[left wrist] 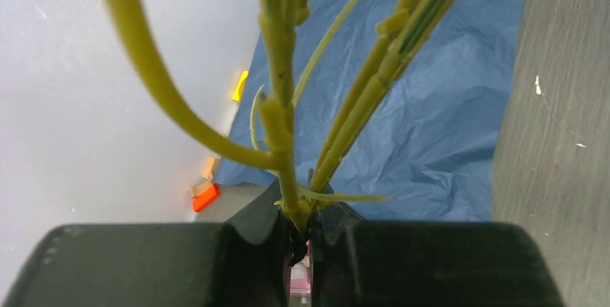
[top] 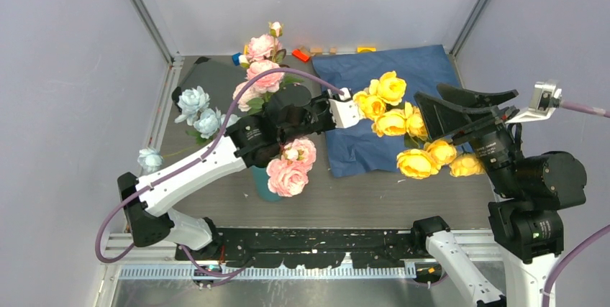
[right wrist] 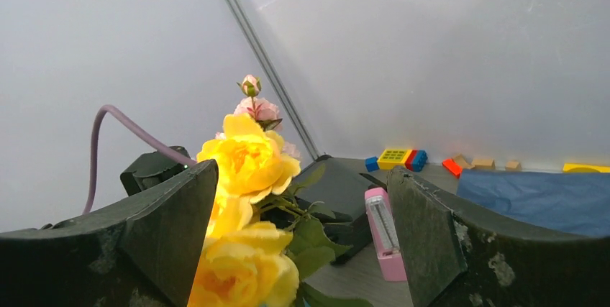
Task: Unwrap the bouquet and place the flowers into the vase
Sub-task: Pick up the fake flower from the wrapping paper.
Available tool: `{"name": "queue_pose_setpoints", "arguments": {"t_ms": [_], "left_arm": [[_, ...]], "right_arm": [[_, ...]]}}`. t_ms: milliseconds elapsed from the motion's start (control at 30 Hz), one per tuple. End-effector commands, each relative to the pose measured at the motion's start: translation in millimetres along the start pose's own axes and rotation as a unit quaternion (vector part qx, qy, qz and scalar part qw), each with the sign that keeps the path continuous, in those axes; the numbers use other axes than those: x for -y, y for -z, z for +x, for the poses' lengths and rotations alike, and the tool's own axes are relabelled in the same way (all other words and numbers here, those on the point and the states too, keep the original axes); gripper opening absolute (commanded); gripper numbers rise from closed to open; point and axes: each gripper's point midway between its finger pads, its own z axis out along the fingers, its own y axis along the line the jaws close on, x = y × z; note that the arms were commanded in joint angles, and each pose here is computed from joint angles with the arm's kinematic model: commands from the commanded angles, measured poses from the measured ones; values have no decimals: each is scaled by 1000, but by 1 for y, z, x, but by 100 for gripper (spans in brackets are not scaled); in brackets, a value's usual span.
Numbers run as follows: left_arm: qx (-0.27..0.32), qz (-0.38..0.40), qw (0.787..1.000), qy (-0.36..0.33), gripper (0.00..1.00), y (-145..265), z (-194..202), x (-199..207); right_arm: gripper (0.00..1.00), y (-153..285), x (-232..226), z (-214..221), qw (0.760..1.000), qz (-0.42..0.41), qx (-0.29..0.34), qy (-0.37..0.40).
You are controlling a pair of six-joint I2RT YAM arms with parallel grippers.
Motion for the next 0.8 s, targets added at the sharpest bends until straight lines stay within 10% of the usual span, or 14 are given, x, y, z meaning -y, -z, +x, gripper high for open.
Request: {"name": "queue_pose_setpoints", "arguments": {"t_ms": [0, 467, 767], "left_arm": [[21, -14, 997, 72, 0, 9, -17, -13], [15, -2, 992, 125, 0, 17, -6, -18], [55, 60, 977, 197, 0, 34, -37, -2]], "right_arm": [[93, 10, -16, -25, 997, -32, 64, 29], [95, 50, -4, -67, 982, 36, 183, 33], [92, 5, 5, 15, 998, -28, 40, -45]]}}
